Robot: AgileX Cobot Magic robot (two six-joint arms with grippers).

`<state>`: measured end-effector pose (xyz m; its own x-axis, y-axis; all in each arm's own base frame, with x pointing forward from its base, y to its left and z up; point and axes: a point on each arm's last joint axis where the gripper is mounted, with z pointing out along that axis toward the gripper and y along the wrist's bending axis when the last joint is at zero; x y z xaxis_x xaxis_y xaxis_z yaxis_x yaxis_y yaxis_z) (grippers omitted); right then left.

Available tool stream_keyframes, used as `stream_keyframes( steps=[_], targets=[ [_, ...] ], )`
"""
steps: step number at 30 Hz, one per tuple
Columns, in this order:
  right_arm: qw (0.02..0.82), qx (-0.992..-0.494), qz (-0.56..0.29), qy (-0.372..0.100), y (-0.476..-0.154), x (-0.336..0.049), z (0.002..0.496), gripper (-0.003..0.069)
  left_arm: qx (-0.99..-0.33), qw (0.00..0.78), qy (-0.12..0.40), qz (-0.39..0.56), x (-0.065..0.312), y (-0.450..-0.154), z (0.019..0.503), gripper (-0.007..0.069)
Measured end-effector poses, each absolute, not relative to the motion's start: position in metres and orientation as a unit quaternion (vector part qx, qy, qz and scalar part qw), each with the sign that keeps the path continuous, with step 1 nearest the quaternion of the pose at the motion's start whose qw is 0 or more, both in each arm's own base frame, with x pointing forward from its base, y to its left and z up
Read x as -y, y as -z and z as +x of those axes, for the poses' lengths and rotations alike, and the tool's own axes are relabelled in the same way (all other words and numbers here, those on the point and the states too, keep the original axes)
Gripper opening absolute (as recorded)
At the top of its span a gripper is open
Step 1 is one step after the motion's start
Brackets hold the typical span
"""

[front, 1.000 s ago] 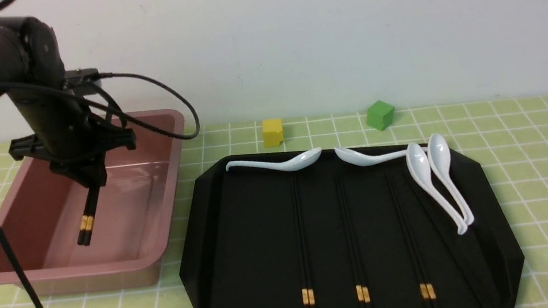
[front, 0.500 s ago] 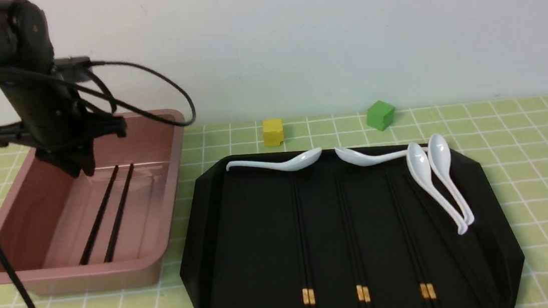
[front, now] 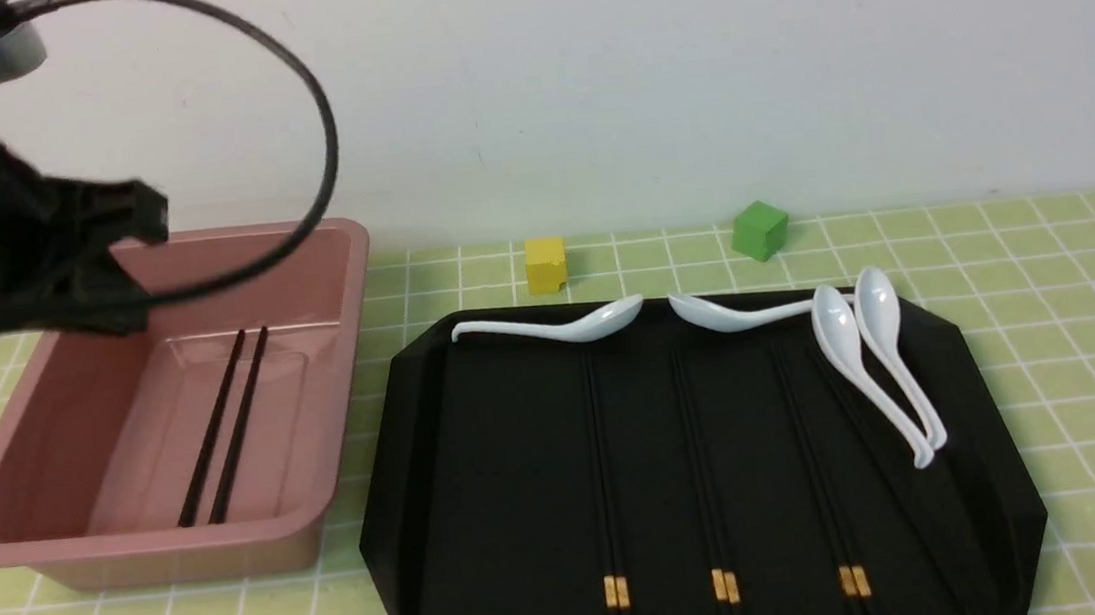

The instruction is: On green tablecloth take chopsticks from black tray and put them in box.

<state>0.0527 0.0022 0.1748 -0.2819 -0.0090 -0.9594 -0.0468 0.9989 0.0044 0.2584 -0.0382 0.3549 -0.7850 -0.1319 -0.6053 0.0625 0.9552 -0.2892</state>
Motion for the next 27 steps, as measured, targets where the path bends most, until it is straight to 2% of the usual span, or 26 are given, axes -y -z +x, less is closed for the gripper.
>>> stream_keyframes(
  steps=[2,5,11,18,27],
  targets=[
    [0.599,-0.800,-0.017,-0.016,-0.175,-0.002,0.053,0.0240,-0.925,0.342,0.161,-0.024,0.038,-0.345,0.241,-0.0013],
    [0.599,-0.800,-0.017,-0.016,-0.175,-0.002,0.053,0.0240,-0.891,0.400,0.205,-0.059,0.038,-0.309,0.193,-0.0013],
    [0.599,-0.800,-0.017,-0.016,-0.175,-0.002,0.053,0.0240,-0.829,0.508,0.220,-0.082,0.030,-0.281,0.136,-0.0013],
    [0.599,-0.800,-0.018,-0.015,-0.175,-0.002,0.053,0.0240,-0.749,0.609,0.240,-0.099,0.023,-0.294,0.101,-0.0013],
    [0.599,-0.800,-0.018,-0.015,-0.175,-0.002,0.053,0.0240,-0.732,0.626,0.249,-0.102,0.022,-0.298,0.093,-0.0013]
  ],
)
